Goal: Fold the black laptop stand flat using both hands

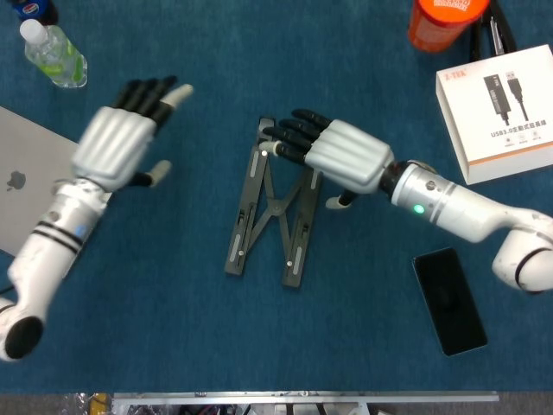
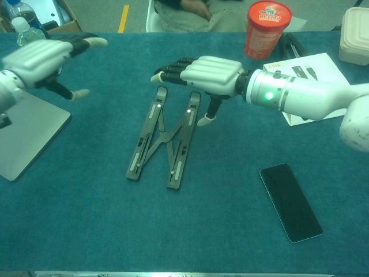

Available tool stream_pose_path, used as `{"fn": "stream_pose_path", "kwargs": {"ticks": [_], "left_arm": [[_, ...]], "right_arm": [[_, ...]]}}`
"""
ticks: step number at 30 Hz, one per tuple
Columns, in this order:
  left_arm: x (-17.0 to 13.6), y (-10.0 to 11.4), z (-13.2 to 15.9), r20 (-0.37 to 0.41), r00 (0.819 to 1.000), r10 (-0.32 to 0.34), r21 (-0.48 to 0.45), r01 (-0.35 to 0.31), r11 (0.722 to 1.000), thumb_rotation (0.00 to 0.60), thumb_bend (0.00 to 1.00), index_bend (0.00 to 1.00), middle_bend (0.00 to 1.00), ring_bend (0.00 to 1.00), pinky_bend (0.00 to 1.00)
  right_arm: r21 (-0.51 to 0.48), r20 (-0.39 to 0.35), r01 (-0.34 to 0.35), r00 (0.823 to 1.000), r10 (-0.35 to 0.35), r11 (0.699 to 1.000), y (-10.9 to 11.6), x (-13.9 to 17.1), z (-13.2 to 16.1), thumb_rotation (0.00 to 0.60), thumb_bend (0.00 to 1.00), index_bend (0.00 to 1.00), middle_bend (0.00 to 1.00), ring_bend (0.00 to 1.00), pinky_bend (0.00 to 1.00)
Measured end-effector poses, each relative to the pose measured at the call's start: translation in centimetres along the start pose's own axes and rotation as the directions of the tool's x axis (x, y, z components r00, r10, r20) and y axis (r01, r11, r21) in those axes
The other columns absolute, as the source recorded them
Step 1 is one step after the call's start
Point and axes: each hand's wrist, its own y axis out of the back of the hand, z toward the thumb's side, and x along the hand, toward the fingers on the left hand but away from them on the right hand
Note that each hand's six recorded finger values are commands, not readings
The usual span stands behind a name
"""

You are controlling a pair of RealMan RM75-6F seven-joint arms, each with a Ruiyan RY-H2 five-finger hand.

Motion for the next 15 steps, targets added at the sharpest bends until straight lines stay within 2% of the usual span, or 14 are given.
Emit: {"fn": "stream_pose_path", "kwargs": {"ticks": [4, 8, 15], "left_arm": [[-1.5, 1.0, -1.6, -0.035, 0.999, 0.028, -0.013, -0.029, 1.0, 0.6, 0.3, 0.0, 0.0, 0.0, 0.04], [-2.5, 1.7, -2.5, -0.055, 0.998, 0.042, -0.023, -0.043, 0.999, 0.6, 0.3, 0.0, 0.0, 0.0, 0.04], [-3.6, 1.5, -3.7, -0.078, 0.996, 0.033, -0.045, -0.036, 0.998, 0.6, 0.29, 0.0, 0.0, 0.0, 0.04]], "right_arm": [[0.047, -0.023, -0.064, 0.998, 0.065, 0.997, -0.4, -0.5, 0.6, 0.6, 0.0, 0.0, 0.0, 0.0, 0.0], [0.099, -0.037, -0.089, 0.995, 0.093, 0.991, -0.9, -0.9, 1.1, 0.6, 0.0, 0.0, 0.0, 0.0, 0.0], [0.175, -0.063, -0.134, 0.987, 0.147, 0.975, -2.5, -1.8, 2.6, 0.6, 0.0, 0.0, 0.0, 0.0, 0.0]]}}
